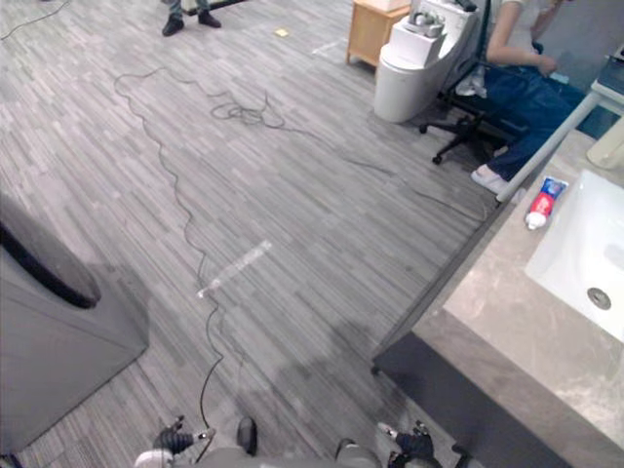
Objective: Organize washtable
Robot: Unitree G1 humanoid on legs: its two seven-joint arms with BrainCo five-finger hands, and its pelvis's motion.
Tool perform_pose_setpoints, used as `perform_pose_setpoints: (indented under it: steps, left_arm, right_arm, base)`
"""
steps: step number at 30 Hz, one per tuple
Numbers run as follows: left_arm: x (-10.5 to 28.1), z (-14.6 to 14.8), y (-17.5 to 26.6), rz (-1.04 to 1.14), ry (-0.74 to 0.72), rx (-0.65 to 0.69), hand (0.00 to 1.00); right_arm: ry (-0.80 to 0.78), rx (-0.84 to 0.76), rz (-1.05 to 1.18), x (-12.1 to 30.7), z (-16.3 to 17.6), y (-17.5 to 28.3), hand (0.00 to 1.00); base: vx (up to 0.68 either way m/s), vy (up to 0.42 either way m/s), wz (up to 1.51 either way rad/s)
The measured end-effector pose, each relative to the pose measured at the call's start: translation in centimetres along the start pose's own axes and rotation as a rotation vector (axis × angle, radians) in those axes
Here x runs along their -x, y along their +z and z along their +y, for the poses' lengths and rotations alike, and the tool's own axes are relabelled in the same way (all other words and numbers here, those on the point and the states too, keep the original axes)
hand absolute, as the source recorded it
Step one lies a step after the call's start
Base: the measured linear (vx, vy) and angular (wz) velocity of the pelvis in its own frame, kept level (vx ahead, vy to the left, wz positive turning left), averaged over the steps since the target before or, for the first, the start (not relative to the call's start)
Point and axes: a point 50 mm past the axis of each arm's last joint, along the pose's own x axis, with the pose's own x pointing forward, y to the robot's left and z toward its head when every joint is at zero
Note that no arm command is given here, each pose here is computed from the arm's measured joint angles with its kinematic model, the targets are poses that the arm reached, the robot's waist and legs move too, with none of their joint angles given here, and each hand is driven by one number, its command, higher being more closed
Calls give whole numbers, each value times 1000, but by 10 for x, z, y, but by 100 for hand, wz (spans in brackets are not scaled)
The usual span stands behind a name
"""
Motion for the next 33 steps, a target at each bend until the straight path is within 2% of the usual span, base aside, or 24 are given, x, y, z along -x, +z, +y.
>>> perform_pose_setpoints:
  steps: [8,15,21,23,24,25,28,30,33]
  left_arm:
    - [0,-6,0,5,-25,-42,0]
    - [0,-6,0,5,-21,-22,0]
    - [-1,-1,0,8,17,95,0]
    - [2,-12,-1,13,2,148,0]
    - [7,-28,-11,49,-12,206,0]
    - [8,-30,-13,55,-12,219,0]
    - [7,-14,-17,56,40,254,0]
    - [9,-16,-25,95,52,319,0]
    - [14,-3,-43,144,102,319,0]
  right_arm:
    - [-23,-2,14,0,-9,-5,0]
    - [-30,18,23,1,-14,-10,0]
    - [-38,22,21,3,-18,-11,0]
    - [-60,44,-8,-2,-28,1,0]
    - [-76,80,-65,-7,-36,22,0]
    - [-65,93,-83,-8,-32,29,0]
    - [-12,99,-79,-8,-10,30,0]
    - [-2,110,-97,-8,-5,37,0]
    - [13,126,-46,-6,0,20,0]
  base:
    - [-125,1,3]
    - [-92,30,12]
    - [39,65,4]
    - [91,194,-42]
    - [143,174,-87]
    - [194,110,-75]
    - [154,87,-47]
    - [223,299,-86]
    - [301,231,-69]
